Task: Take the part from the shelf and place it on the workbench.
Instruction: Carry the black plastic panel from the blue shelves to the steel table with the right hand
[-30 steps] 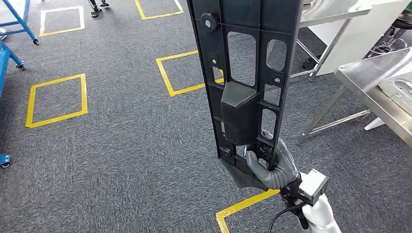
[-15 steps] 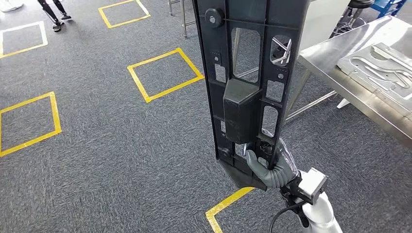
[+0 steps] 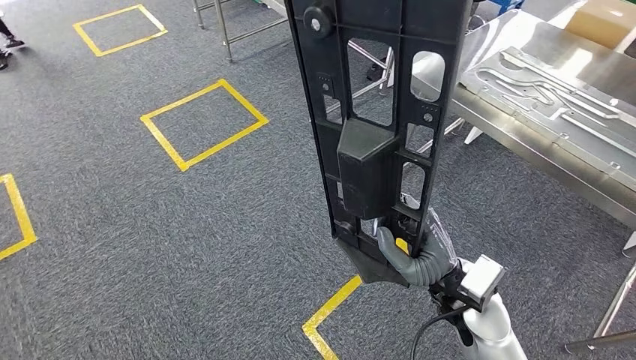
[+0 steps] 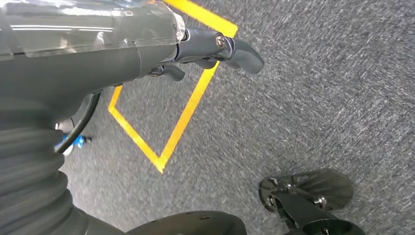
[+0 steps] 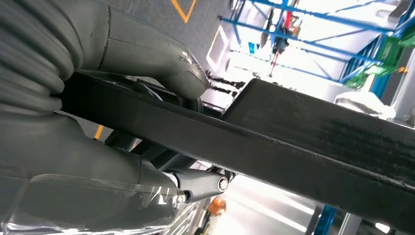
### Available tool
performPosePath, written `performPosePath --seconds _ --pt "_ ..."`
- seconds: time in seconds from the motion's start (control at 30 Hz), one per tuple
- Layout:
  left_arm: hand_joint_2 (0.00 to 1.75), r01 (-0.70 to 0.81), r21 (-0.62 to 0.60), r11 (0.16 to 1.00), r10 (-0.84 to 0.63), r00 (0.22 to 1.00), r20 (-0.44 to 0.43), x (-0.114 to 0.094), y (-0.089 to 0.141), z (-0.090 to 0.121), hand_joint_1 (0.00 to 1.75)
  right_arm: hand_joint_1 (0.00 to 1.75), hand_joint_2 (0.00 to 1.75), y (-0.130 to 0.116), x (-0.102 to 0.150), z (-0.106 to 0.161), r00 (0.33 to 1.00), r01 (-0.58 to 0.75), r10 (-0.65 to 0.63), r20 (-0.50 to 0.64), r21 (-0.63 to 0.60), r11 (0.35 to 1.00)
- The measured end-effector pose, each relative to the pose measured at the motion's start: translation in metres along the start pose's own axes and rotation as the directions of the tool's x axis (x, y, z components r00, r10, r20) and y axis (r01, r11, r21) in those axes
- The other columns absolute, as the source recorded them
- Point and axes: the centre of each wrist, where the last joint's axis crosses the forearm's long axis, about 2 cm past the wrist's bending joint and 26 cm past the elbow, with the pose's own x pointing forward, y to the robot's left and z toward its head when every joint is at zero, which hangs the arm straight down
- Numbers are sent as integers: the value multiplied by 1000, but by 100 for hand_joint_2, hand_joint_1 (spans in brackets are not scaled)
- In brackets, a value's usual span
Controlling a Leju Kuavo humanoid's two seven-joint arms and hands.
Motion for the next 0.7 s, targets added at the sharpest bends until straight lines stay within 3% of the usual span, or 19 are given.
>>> performPosePath --seconds 0.7 --pt "175 0 -6 1000 0 1000 -6 2 2 -1 0 175 175 2 0 0 1000 8 -8 7 -7 1000"
